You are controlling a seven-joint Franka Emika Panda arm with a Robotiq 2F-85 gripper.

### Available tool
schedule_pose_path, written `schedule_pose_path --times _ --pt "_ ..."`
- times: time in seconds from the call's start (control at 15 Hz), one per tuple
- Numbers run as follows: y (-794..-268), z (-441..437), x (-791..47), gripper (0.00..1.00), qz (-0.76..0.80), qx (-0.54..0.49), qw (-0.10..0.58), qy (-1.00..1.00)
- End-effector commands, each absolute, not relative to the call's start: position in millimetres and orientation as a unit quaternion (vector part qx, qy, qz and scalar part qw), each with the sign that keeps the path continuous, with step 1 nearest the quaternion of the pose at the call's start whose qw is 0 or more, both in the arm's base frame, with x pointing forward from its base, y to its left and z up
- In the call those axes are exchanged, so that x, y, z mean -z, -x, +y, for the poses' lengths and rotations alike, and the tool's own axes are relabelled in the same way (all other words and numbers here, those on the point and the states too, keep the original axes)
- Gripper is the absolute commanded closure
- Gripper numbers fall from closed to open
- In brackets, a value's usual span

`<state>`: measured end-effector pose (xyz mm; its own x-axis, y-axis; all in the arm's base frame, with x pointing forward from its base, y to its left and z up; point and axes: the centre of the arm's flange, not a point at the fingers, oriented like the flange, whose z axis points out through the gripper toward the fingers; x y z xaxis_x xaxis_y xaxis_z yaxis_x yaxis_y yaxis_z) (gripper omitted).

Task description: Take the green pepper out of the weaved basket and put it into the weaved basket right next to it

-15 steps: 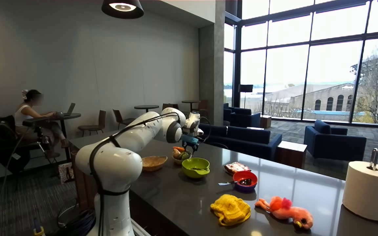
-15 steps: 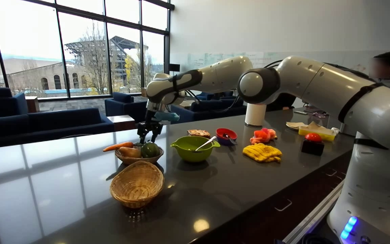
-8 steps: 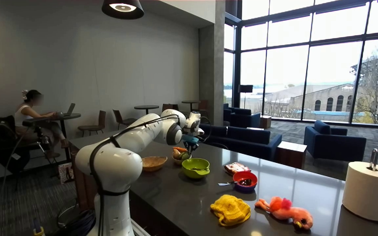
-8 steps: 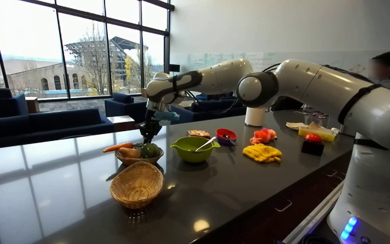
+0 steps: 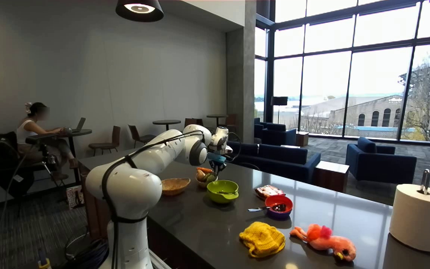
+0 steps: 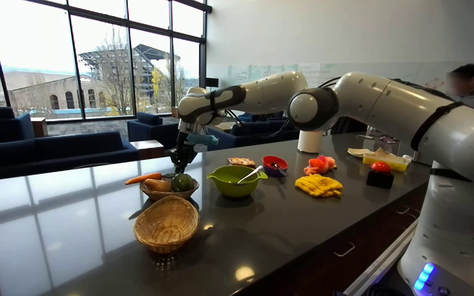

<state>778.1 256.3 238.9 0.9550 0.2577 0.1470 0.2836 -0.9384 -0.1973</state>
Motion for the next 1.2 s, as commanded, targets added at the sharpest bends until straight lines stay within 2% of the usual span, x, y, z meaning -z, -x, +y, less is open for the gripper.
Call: schedule_pose_path --times 0.0,0.27,0.47,1.13 --pt "-798 266 -243 0.46 -0.124 0.052 0.105 0.985" --pt "-794 268 -246 0.18 -0.118 0.050 0.102 0.987" --pt "-792 268 -250 0.01 -0.111 0.055 0.101 0.987" --pt "-783 261 -247 0.00 -0.080 0.052 0.097 0.991"
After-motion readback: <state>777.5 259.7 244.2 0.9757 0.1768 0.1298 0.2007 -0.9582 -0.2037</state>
